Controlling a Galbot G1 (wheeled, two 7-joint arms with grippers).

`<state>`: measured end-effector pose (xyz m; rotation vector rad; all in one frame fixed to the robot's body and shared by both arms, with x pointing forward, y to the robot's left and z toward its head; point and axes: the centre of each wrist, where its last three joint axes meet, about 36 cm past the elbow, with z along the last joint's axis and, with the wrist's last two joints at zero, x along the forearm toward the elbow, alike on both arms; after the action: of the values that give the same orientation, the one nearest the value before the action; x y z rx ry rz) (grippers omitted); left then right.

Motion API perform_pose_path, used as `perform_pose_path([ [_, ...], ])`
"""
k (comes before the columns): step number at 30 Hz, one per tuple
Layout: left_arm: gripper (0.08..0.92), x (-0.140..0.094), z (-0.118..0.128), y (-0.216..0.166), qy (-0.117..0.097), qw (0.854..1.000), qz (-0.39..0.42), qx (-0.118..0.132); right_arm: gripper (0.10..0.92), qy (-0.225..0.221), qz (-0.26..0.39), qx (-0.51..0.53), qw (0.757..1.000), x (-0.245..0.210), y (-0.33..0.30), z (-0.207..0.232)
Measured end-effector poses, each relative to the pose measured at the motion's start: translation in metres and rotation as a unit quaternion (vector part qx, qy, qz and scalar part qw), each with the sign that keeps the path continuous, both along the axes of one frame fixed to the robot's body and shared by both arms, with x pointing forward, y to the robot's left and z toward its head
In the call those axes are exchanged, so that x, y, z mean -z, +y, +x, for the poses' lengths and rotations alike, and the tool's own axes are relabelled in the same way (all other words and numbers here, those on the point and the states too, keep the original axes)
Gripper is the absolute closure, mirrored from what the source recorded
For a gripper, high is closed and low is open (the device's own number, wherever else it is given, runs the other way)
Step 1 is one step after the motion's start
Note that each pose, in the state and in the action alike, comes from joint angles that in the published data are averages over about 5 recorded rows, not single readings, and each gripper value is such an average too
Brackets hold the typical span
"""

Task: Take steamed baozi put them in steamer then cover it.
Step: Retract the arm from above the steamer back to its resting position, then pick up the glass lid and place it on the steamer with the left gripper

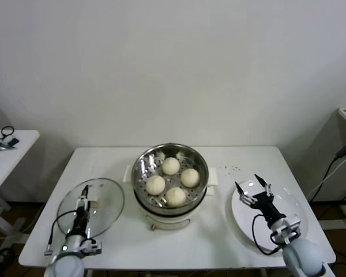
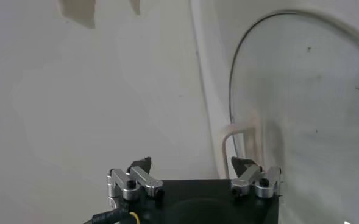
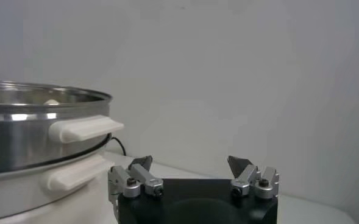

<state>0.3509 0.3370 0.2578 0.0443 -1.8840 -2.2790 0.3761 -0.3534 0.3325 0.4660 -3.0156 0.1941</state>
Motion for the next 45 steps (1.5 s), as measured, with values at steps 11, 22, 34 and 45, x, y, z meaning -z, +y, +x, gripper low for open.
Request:
perform_pose_path([
  [11, 0.178, 0.005, 0.013, 0.002, -0.007, 1.0, -0.011, 0.003, 0.2, 0.004, -0.006, 0.0, 1.0, 0.008, 0.002, -0.006],
  [22, 0.423, 0.011, 0.015, 0.004, -0.003, 1.0, -0.025, 0.011, 0.2, 0.005, -0.01, -0.001, 1.0, 0.012, 0.003, -0.008],
  [34, 0.769, 0.013, 0.009, 0.002, -0.003, 0.999, -0.038, 0.016, 0.2, 0.004, -0.011, -0.001, 1.0, 0.016, 0.004, -0.009],
  [45, 0.849, -0.007, 0.0, 0.0, -0.031, 0.999, -0.04, 0.015, 0.2, 0.001, -0.012, -0.003, 1.0, 0.015, 0.003, -0.006],
])
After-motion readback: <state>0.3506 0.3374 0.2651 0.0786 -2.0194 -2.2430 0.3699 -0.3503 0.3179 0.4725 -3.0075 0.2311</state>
